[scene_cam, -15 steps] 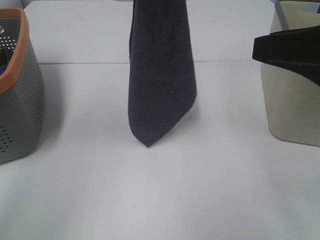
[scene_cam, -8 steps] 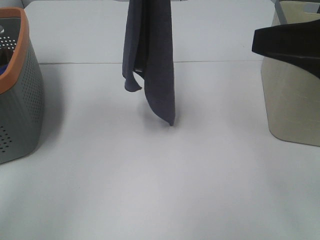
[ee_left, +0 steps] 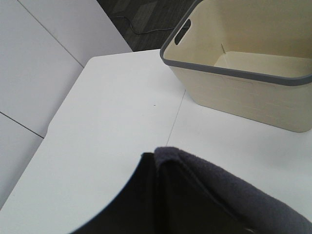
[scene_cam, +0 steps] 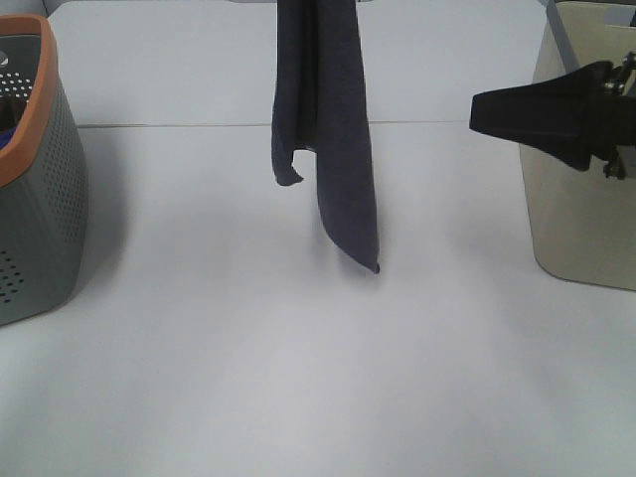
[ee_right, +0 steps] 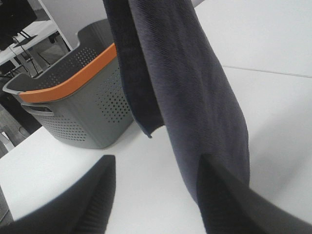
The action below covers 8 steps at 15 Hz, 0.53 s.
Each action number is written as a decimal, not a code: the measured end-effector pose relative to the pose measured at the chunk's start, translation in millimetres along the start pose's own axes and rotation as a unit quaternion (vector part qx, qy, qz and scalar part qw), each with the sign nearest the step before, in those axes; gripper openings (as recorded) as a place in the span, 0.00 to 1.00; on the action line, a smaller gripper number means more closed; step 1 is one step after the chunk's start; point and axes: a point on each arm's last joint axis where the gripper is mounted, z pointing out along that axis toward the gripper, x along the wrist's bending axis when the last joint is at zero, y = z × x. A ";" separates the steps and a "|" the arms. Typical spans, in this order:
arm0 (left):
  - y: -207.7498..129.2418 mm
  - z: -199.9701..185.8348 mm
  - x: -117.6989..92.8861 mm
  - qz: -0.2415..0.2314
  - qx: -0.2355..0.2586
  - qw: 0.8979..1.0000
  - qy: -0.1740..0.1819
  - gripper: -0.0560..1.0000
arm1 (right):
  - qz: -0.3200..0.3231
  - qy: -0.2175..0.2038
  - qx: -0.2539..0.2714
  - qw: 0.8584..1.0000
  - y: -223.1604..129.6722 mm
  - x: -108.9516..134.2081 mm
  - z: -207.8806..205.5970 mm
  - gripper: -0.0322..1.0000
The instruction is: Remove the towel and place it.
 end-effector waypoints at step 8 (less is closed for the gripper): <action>-3.4 -0.2 2.8 0.015 0.019 1.000 0.015 0.05 | -0.092 0.024 0.058 0.994 23.2 42.6 90.6 0.53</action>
